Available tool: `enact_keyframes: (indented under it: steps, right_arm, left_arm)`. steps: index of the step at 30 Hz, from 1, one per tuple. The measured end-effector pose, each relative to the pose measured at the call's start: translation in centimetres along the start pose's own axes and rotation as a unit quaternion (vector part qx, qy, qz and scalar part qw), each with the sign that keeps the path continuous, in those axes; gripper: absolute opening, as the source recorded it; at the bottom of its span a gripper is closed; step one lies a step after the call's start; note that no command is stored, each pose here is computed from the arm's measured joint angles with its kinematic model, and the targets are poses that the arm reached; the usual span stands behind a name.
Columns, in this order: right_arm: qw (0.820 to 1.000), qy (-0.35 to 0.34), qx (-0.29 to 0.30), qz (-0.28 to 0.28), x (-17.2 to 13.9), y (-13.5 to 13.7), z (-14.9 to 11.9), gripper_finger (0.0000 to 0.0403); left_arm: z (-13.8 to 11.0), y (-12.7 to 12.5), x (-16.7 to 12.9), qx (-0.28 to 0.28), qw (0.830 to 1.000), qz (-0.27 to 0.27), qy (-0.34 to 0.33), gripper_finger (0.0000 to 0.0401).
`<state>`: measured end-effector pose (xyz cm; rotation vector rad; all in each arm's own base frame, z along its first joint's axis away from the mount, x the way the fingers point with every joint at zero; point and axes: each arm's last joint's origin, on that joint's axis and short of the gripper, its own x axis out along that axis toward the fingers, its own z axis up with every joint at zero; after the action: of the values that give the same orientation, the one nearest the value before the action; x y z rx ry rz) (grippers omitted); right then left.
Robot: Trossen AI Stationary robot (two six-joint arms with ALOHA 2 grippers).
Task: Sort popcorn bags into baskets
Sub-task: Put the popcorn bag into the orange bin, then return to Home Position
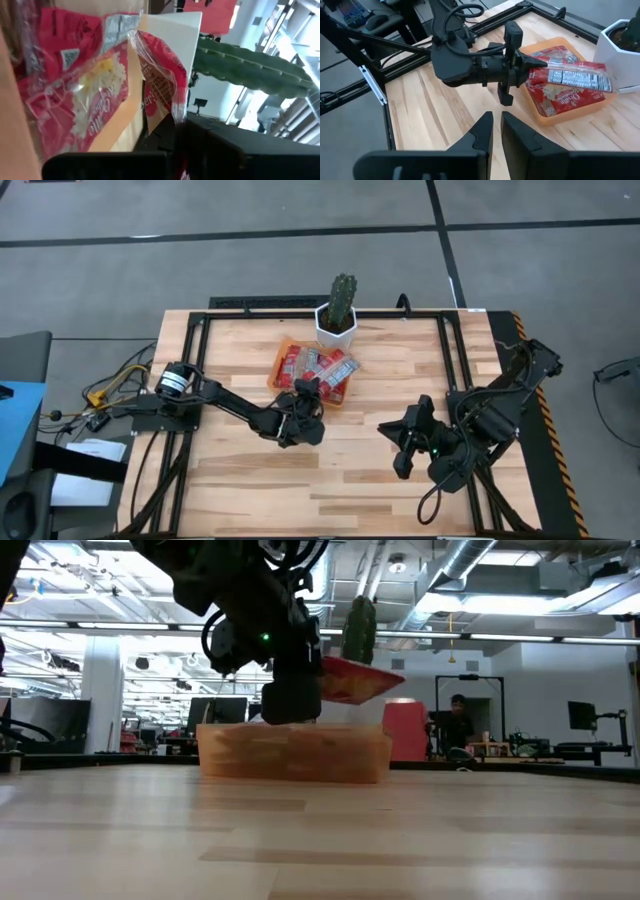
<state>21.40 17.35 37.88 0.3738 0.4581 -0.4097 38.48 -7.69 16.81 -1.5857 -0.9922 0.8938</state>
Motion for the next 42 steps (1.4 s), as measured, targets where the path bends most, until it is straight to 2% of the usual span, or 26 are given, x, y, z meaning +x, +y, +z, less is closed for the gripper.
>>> enact_keyframes:
  steps: [5, 13, 19, 23, 29, 36, 39, 42]
  right_arm:
    - [1.000, 0.000, 0.000, 0.000, 0.0, 0.0, 0.0, 0.0062]
    - [1.000, 0.001, -0.001, -0.001, 0.0, 0.0, 0.0, 0.0062]
    - [1.000, 0.004, -0.003, -0.005, 0.0, -0.1, -0.1, 0.0062]
    - [0.999, 0.013, 0.017, -0.028, 0.5, -0.6, -0.4, 0.0062]
    - [0.994, 0.069, -0.002, -0.086, 4.5, -0.3, -1.9, 0.0062]
    - [0.970, 0.156, -0.093, -0.160, 10.8, -1.6, -2.5, 0.0062]
    - [0.958, 0.191, -0.135, -0.165, 13.4, -2.6, -2.0, 0.0062]
    - [0.945, 0.227, -0.174, -0.158, 15.2, -3.9, -1.0, 0.0061]
  left_arm:
    - [0.2, 0.1, 0.1, 0.006, 1.000, 0.000, -0.001, 0.0032]
    - [0.1, 0.1, -0.1, 0.018, 1.000, 0.001, 0.002, 0.0117]
    - [-0.3, 0.3, -2.5, 0.023, 0.999, 0.009, 0.035, 0.0177]
    - [-0.5, 0.1, -4.0, 0.021, 0.998, 0.013, 0.055, 0.0209]
    - [-0.5, -1.9, -5.6, 0.012, 0.998, 0.005, 0.067, 0.0245]
    - [0.2, -5.4, -8.1, -0.005, 0.996, 0.009, 0.093, 0.0268]
    - [1.0, -7.5, -9.5, 0.019, 0.992, 0.021, 0.123, 0.0270]
    - [2.5, -9.7, -10.8, 0.077, 0.984, 0.032, 0.155, 0.0271]
